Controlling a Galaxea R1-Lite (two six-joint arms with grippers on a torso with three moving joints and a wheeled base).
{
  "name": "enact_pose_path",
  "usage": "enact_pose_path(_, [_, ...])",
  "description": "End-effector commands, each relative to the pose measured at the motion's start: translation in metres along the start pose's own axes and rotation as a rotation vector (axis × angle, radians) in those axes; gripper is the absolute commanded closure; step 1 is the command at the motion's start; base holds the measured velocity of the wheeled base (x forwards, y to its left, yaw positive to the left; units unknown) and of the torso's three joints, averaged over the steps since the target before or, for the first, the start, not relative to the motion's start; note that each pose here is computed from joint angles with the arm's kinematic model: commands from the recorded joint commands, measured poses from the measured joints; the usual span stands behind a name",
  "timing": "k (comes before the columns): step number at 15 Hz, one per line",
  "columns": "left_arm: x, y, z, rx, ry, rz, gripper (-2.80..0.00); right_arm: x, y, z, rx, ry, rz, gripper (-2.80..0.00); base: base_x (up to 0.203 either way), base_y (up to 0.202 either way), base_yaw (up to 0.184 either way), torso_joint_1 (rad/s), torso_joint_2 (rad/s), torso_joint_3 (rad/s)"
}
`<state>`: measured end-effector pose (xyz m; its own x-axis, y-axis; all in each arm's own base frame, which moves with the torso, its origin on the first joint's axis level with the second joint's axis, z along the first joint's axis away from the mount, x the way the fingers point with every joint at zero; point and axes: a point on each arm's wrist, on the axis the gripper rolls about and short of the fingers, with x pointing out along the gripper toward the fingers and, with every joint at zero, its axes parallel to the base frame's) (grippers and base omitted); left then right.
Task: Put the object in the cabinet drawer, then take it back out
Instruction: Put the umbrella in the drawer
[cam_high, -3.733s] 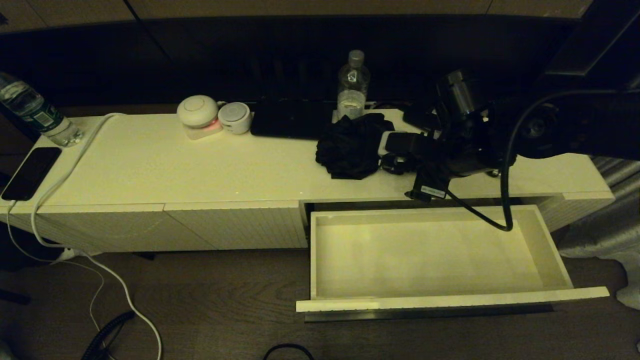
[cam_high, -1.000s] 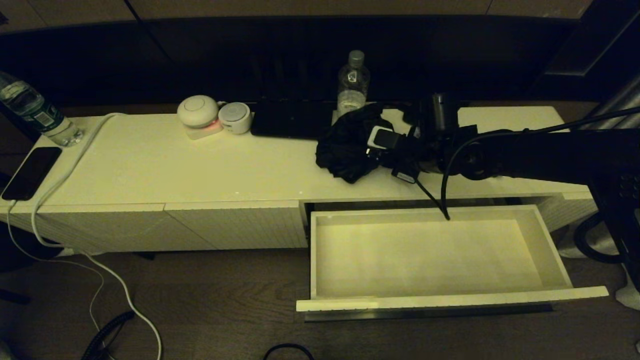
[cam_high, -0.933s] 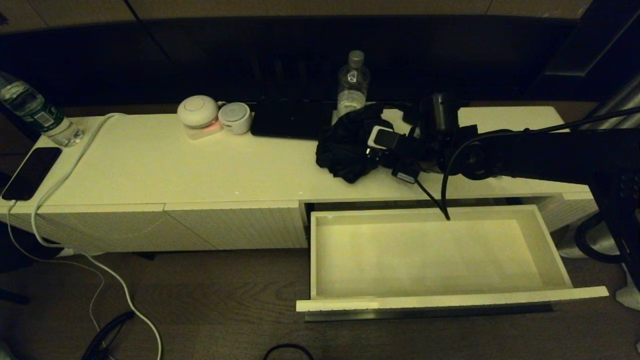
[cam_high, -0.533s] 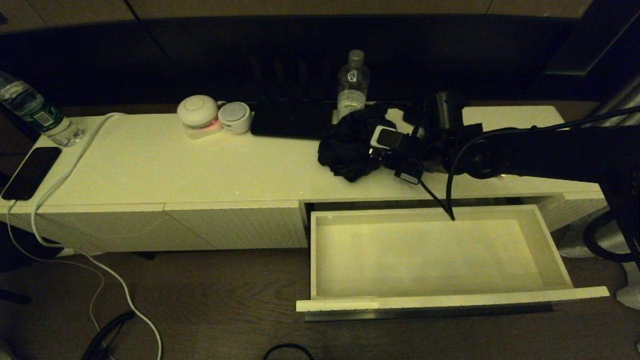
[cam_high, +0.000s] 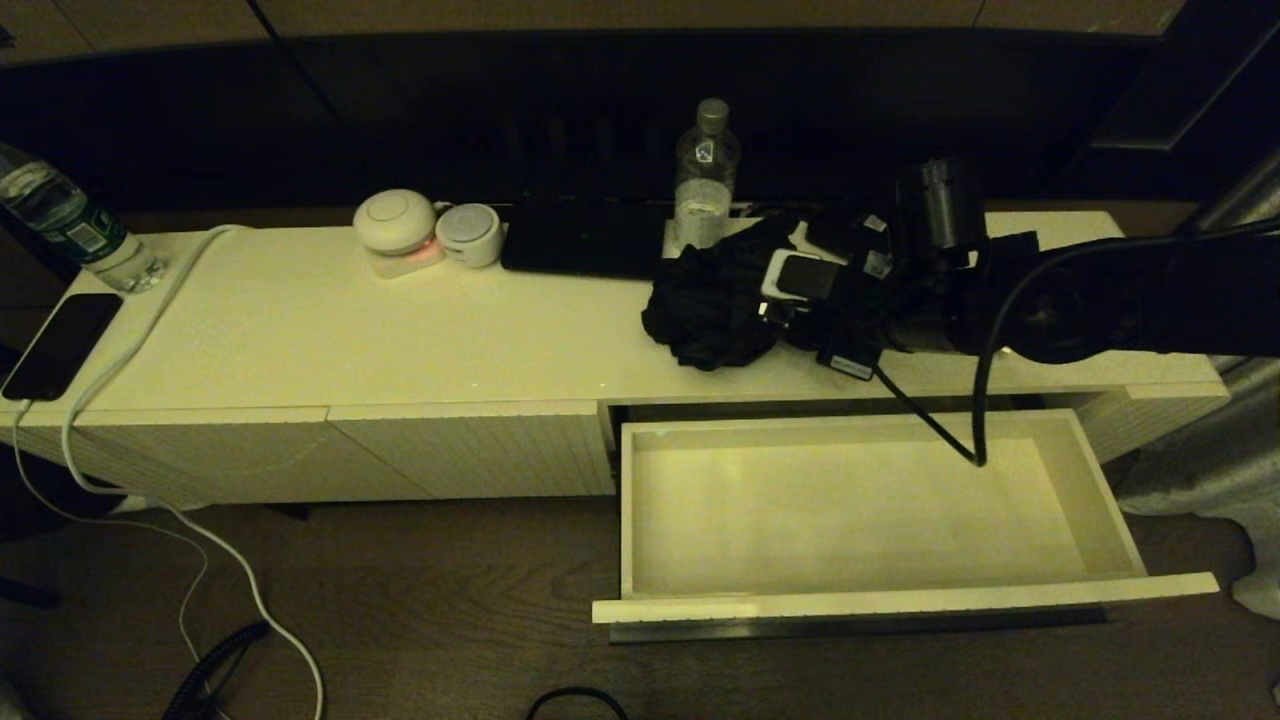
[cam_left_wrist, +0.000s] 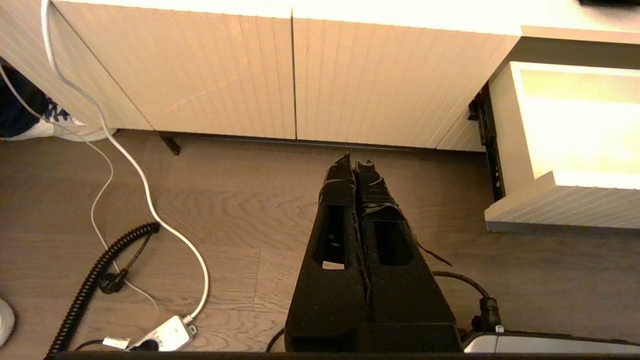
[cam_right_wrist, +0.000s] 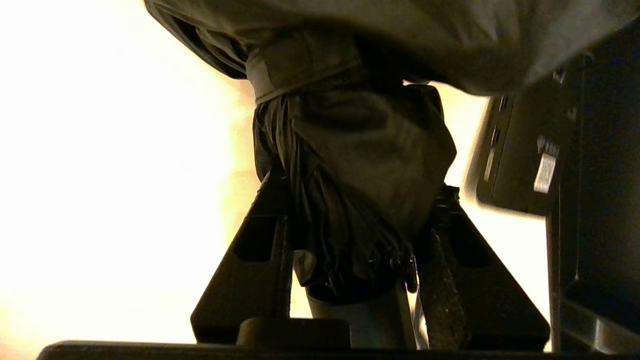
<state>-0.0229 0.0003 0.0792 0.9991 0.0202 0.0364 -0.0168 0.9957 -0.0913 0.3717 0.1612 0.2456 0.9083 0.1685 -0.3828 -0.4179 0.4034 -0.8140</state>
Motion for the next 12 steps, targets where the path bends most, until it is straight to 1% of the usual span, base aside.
enact_pose_path(1, [0.0,0.0,0.0,-0.001,-0.002,0.001,0.0,-0.045,-0.006,-0.005,-0.007,-0.016,-0.014,0.0,0.0,0.0,0.0,0.0,0.0,0.0])
enact_pose_path(7, [0.0,0.0,0.0,-0.001,-0.002,0.001,0.0,-0.123,0.003,-0.012,-0.022,-0.076,-0.006,0.0,0.0,0.0,0.0,0.0,0.0,0.0])
enact_pose_path(10, [0.0,0.0,0.0,-0.001,-0.002,0.001,0.0,-0.153,0.018,-0.023,-0.038,-0.089,0.022,0.0,0.0,0.0,0.0,0.0,0.0,0.0])
enact_pose_path(12, [0.0,0.0,0.0,-0.001,-0.002,0.001,0.0,-0.168,0.028,-0.025,-0.046,-0.116,0.044,0.0,0.0,0.0,0.0,0.0,0.0,0.0])
